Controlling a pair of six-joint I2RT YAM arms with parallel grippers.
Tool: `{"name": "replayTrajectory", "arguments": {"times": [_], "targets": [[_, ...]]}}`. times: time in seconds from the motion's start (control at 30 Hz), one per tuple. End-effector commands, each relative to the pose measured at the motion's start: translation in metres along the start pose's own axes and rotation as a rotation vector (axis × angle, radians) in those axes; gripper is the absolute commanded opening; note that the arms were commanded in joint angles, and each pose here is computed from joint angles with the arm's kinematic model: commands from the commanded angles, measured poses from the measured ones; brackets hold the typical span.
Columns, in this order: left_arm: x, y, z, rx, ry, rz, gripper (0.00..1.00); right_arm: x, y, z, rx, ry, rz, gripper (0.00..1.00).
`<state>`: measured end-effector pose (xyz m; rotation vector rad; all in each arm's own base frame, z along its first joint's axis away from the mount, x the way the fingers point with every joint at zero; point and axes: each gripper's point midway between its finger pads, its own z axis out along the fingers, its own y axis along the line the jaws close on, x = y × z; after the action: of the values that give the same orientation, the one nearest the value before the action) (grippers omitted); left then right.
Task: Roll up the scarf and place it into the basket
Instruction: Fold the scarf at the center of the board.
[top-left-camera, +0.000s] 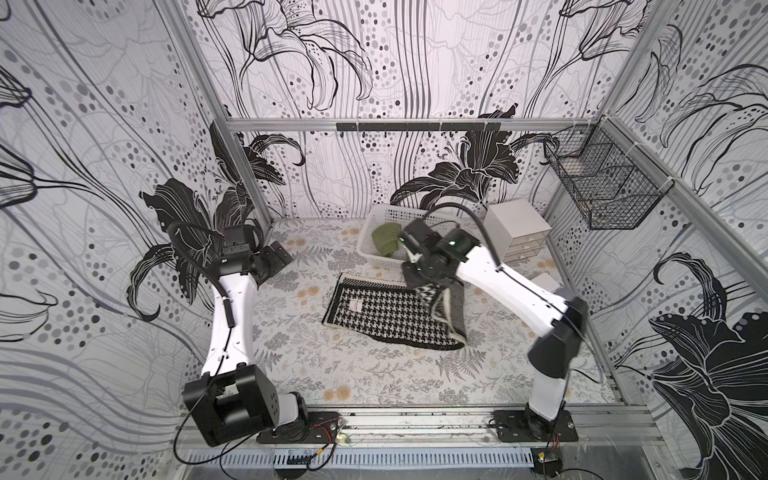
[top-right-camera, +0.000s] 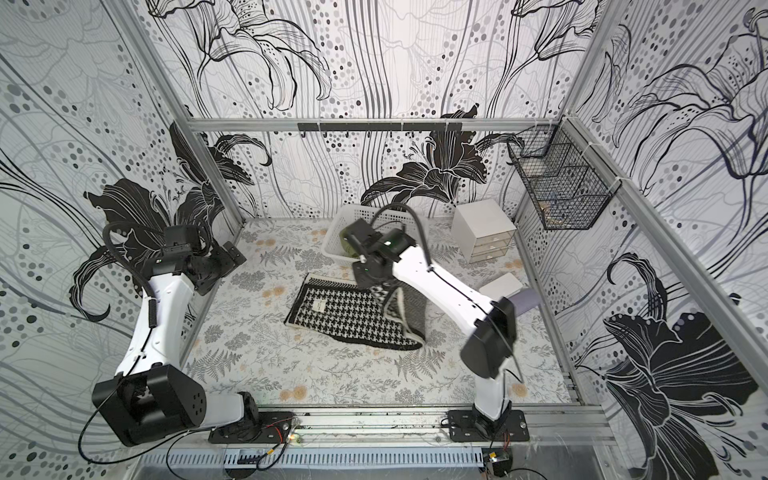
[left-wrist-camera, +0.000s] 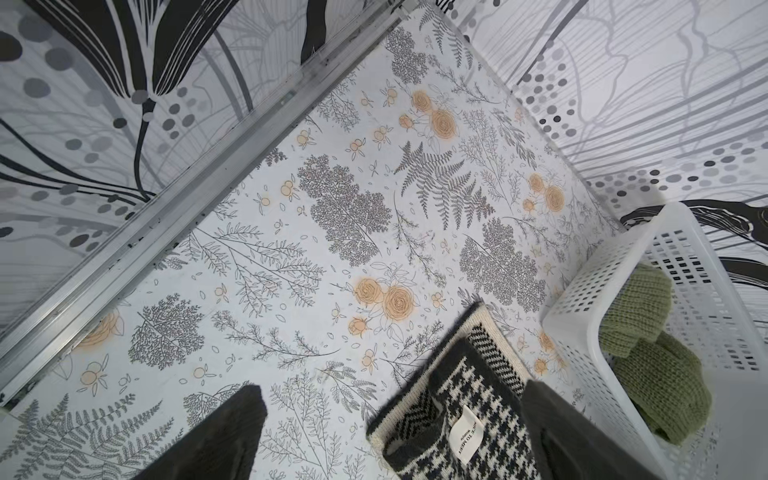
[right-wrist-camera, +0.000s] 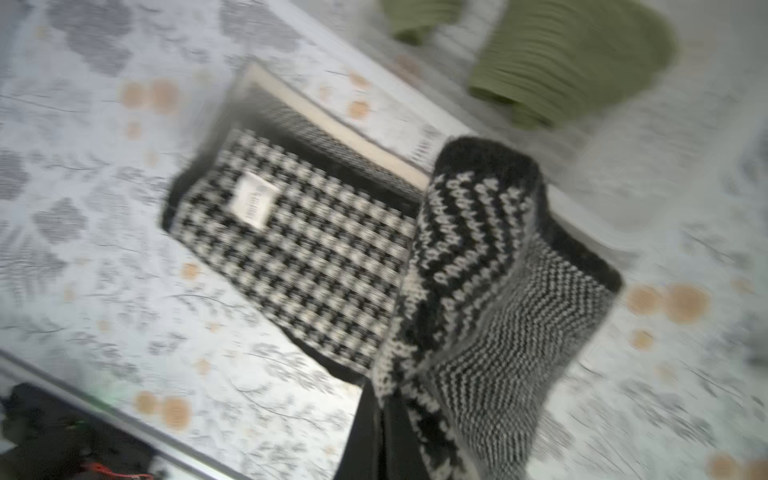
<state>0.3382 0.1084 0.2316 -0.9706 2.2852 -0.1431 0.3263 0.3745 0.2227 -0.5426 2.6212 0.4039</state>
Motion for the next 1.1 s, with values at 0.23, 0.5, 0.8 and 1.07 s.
{"name": "replayTrajectory", "arguments": {"times": [0.23,0.5,0.8,1.07], "targets": [[0.055,-0.022,0.023,0.163,0.206,0.06,0.99,0.001,0.048,0.013,-0.191,-0.024,0.053,1.0],[0.181,-0.098,0.061,0.217,0.488,0.278,0.99,0.096,-0.086,0.029,0.202,0.115,0.172,0.96],[0.223,-0.076,0.098,0.043,0.544,0.335,0.99,0.135,-0.124,0.017,0.252,0.115,0.25,0.88],[0.232,-0.069,0.122,0.0,0.539,0.38,0.74,0.142,-0.134,0.016,0.278,0.113,0.263,0.86]]}}
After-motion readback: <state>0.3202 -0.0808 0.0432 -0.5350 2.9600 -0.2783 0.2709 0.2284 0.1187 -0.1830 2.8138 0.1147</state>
